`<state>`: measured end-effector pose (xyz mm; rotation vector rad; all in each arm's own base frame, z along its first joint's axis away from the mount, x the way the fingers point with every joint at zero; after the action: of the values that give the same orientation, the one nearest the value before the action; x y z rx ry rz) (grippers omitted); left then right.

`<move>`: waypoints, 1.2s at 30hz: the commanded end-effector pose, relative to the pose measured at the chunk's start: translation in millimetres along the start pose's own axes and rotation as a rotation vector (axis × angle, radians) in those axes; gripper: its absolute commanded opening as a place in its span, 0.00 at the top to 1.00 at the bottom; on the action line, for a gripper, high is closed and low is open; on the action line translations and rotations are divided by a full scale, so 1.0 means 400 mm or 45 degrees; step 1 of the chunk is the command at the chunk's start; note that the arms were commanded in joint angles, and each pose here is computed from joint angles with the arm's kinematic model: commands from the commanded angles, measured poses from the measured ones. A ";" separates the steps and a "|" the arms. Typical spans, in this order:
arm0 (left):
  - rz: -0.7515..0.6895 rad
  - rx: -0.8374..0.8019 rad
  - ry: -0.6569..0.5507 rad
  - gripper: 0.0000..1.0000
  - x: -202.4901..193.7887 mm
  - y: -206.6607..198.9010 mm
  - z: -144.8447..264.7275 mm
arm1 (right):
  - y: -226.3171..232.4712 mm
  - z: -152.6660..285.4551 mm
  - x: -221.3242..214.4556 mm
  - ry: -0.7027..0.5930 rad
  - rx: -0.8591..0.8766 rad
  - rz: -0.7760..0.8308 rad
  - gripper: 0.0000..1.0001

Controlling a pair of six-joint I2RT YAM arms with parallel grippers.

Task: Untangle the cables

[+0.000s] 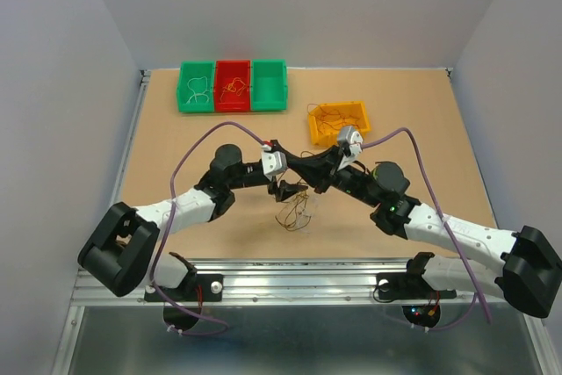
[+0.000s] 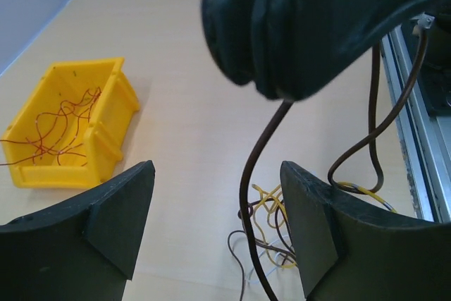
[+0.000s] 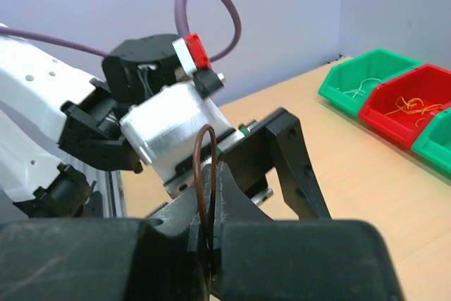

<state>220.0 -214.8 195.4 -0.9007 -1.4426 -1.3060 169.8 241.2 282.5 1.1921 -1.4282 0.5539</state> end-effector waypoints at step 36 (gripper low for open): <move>-0.045 0.006 0.337 0.75 -0.108 0.058 -0.084 | 0.072 0.181 0.266 -0.721 -0.143 0.174 0.99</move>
<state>242.3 -238.1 154.9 -0.8014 -1.2362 -1.4170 132.5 169.8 363.8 1.2486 -1.8861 0.3391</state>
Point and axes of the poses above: each gripper's point midway between its finger pads, its own z axis back along the fingers, its own y axis along the line the jaws close on, x = y × z, the point moved 10 cm from there along z, back along the fingers, and after that the axes turned 7 degrees about -z, right-handed, at the moved point
